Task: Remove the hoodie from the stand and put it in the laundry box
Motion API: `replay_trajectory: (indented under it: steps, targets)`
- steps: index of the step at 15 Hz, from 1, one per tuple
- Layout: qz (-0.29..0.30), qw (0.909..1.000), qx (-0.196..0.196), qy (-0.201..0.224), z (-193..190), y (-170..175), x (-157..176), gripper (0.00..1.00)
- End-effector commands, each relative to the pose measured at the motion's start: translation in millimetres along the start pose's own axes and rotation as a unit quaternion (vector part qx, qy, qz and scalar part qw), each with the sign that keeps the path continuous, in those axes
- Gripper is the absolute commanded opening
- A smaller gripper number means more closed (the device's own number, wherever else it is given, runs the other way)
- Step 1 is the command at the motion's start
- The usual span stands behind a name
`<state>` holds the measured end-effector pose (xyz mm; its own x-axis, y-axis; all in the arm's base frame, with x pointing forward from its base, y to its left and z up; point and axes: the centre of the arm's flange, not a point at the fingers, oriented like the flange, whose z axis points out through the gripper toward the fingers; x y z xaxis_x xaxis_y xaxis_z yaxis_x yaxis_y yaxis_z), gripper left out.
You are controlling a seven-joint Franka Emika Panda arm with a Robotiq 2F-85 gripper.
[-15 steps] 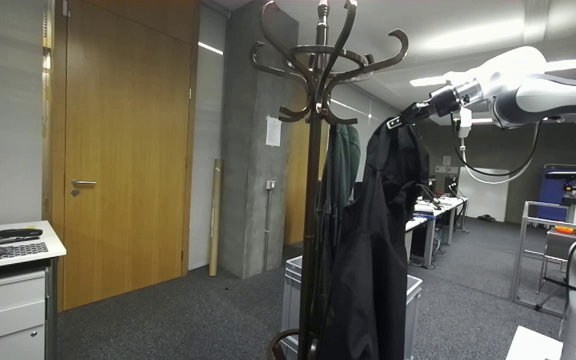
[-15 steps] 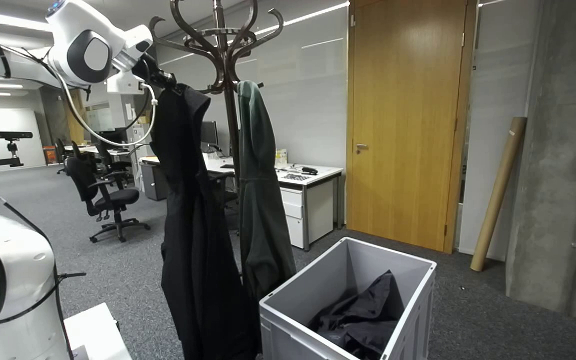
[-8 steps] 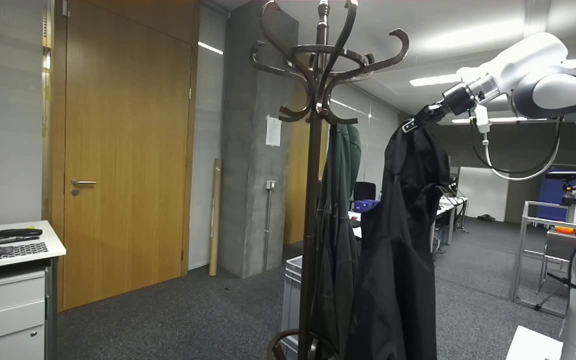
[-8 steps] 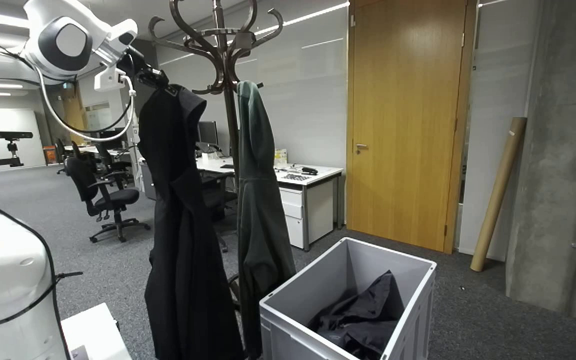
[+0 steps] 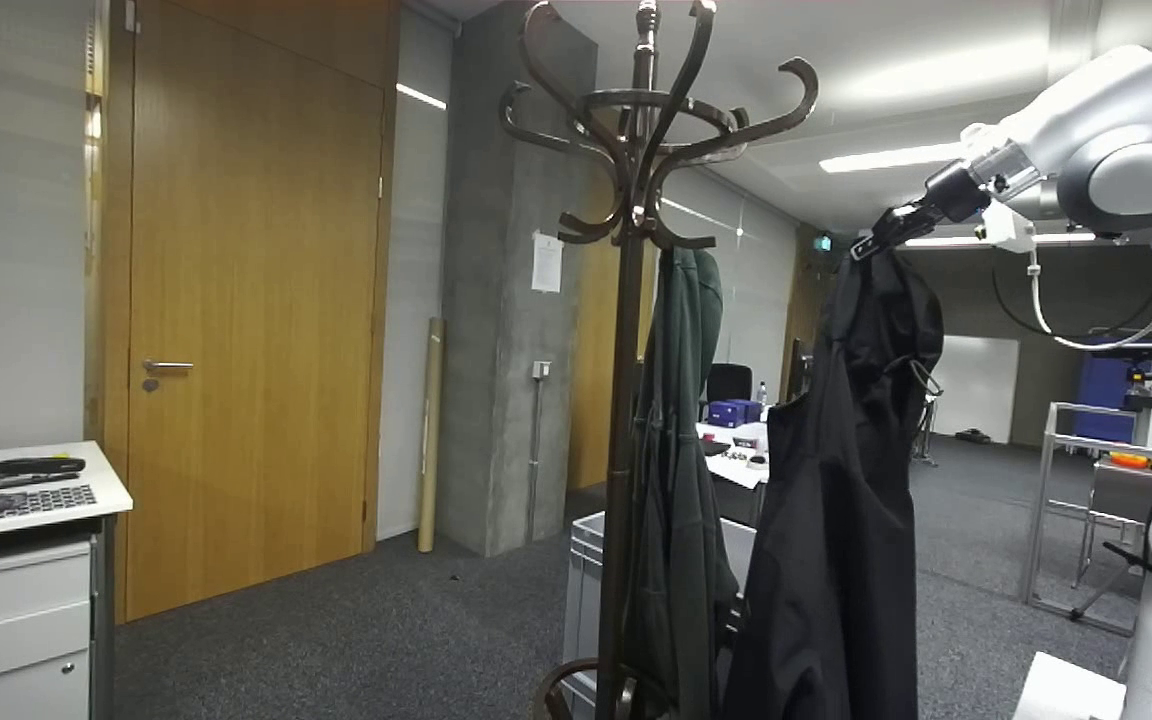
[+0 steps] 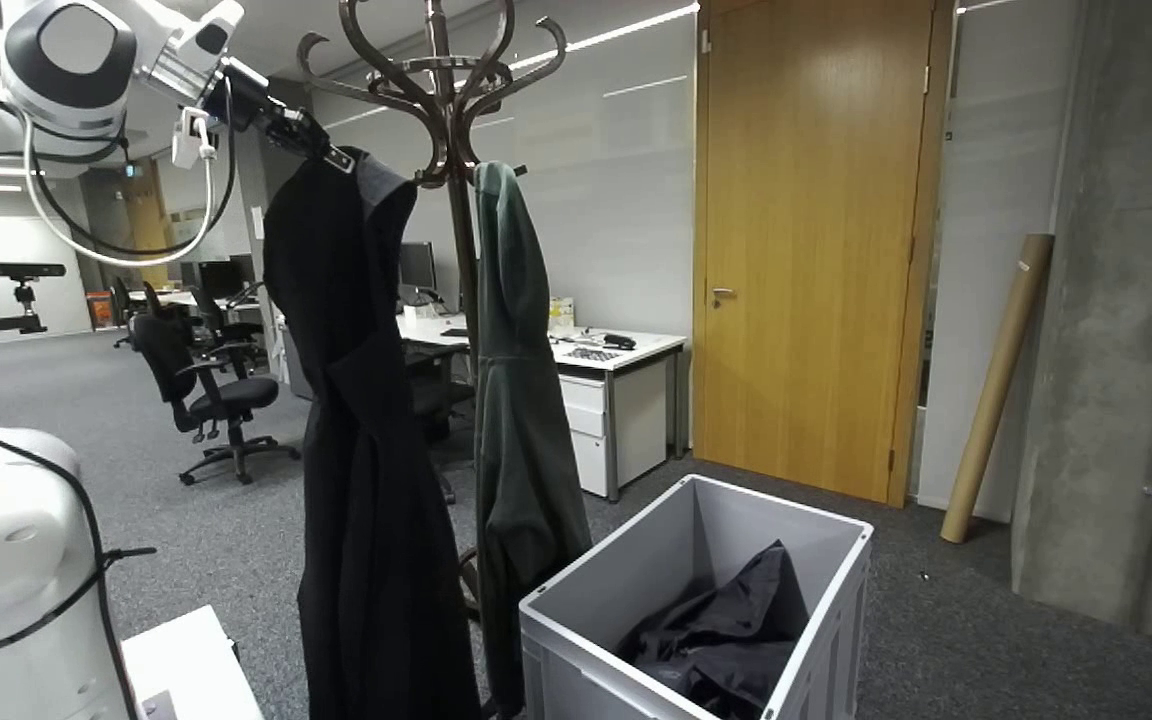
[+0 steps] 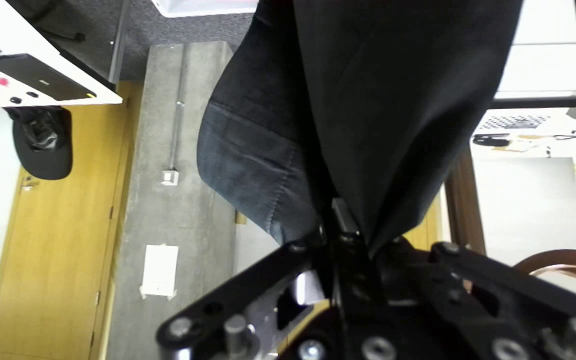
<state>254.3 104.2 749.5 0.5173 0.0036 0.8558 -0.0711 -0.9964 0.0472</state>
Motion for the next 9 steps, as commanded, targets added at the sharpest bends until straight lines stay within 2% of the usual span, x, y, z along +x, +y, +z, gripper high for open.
replay_trajectory:
  steps: [1,5,9]
  targets:
    - [0.011,0.9987,-0.045,0.020,-11,41,2,0.01]
    - [0.033,0.9968,-0.072,0.003,12,83,-13,0.01]
    - [0.057,0.9948,-0.083,-0.011,34,126,-26,0.01]
